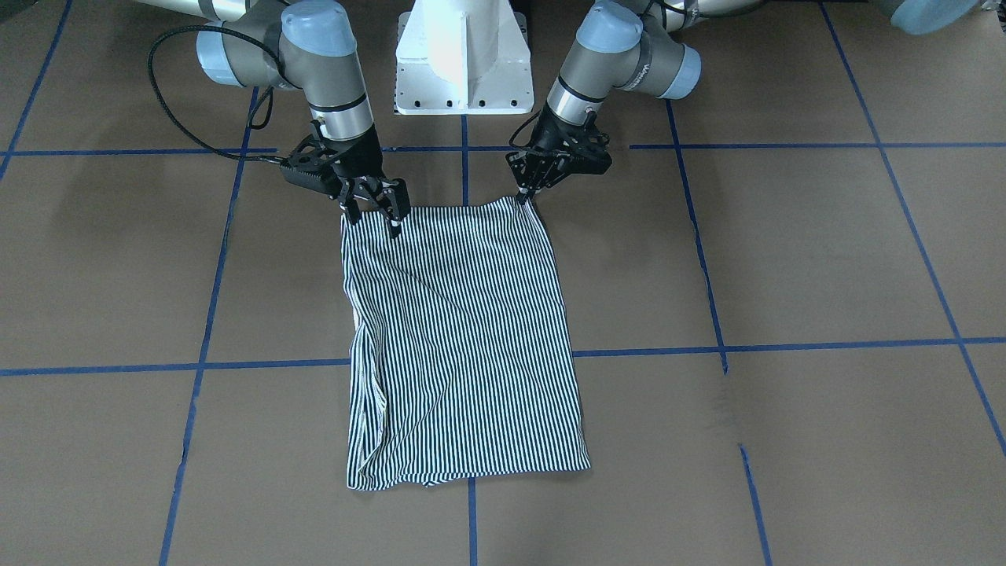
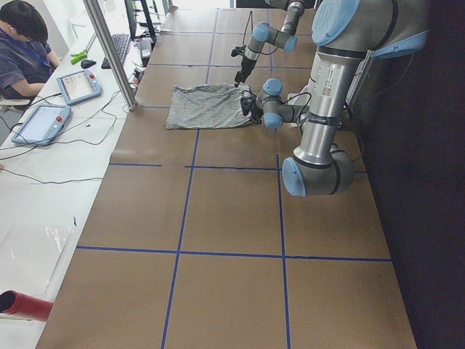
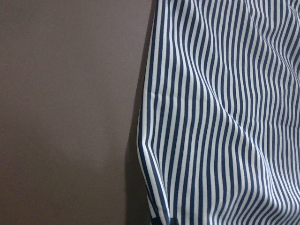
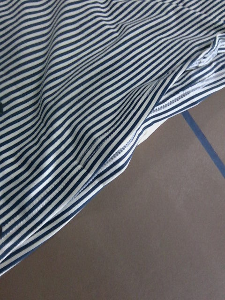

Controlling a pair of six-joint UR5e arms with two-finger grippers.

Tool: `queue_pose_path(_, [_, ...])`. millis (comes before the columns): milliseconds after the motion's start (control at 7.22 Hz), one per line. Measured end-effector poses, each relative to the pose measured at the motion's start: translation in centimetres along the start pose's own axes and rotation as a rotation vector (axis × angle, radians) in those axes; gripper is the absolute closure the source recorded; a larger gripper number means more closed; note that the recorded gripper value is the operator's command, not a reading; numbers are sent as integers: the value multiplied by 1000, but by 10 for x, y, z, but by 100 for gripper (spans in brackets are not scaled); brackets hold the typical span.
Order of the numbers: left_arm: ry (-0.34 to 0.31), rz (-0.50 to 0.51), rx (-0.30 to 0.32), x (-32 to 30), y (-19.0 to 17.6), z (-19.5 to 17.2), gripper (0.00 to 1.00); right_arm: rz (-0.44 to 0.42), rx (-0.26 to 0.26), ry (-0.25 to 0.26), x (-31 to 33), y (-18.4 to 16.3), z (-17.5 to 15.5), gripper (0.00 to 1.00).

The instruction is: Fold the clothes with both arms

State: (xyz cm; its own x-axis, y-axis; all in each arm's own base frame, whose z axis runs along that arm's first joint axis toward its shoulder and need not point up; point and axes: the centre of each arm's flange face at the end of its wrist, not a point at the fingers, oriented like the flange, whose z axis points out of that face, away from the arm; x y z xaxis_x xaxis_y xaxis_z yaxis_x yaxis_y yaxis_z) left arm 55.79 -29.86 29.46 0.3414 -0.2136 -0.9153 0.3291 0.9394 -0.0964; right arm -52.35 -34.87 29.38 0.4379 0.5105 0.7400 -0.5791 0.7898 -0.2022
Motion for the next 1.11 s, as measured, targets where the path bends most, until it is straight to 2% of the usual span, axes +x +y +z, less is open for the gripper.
queue_pose_path(277, [0,1,0,0,1,0,100,20,11,71,1,12,5,19])
queue_pose_path(831, [-6,1,0,-2,1,4,100,46,9,121,2,37,25,22])
queue_pose_path(969, [-8,1,0,-3,1,5,100,47,11,126,1,39,29,27])
queue_pose_path(1108, [-9,0,0,-3,1,5,100,49,12,127,0,39,30,56])
